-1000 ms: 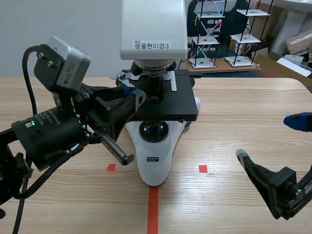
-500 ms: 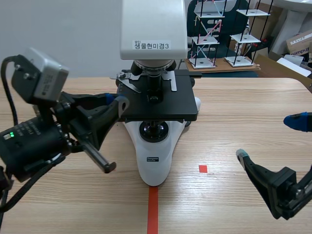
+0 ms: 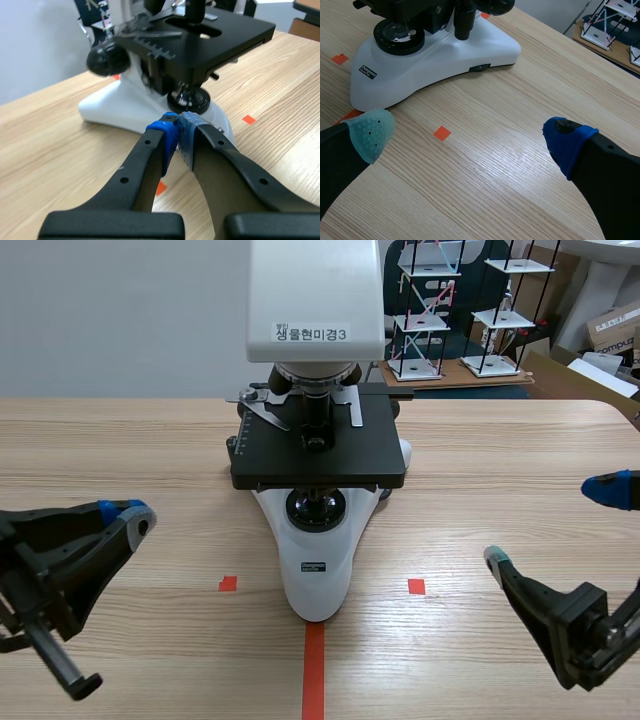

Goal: Return to the home posture

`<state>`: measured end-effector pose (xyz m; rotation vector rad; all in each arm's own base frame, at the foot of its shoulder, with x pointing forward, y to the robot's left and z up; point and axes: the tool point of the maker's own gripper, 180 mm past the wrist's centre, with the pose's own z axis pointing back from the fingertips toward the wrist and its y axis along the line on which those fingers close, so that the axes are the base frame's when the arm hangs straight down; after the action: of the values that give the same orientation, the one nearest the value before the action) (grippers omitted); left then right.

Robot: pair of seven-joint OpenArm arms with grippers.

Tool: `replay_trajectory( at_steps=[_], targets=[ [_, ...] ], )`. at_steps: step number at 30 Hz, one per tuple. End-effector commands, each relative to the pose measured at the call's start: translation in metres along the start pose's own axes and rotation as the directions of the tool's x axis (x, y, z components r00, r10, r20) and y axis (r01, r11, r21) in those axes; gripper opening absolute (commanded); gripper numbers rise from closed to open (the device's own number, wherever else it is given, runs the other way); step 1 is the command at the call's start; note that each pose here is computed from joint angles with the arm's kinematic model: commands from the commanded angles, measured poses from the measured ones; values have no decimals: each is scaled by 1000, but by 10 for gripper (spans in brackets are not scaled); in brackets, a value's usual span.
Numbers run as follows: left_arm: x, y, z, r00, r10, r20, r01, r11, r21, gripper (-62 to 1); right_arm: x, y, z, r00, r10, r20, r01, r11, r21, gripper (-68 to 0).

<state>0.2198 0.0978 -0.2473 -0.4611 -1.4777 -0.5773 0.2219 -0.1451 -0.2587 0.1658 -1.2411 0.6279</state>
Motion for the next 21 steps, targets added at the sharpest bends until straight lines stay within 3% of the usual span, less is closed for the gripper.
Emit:
replay_trajectory(
  at_steps=[1,4,6,14,15,21],
  targets=[
    [10,-1,5,999,12,43,-12,1000,8,-582,9,-6,-1,999,3,35,-2,1000,-16,-12],
    [8,0,20,999,16,41,-17,999,29,-580,9,-6,-1,999,3,35,-2,1000,-16,-12],
    [6,-2,30,999,-11,31,10,1000,26,-528,9,-6,-1,999,3,35,-2,1000,-16,-12],
    [20,-3,66,995,-42,96,37,998,55,-86,9,-6,-1,999,3,35,-2,1000,-16,-12],
    [18,-1,70,995,-48,84,42,997,66,-58,9,-6,-1,999,3,35,-2,1000,-16,-12],
    [9,0,84,999,-46,17,44,996,82,-53,9,-6,-1,999,3,35,-2,1000,-16,-12]
  ],
)
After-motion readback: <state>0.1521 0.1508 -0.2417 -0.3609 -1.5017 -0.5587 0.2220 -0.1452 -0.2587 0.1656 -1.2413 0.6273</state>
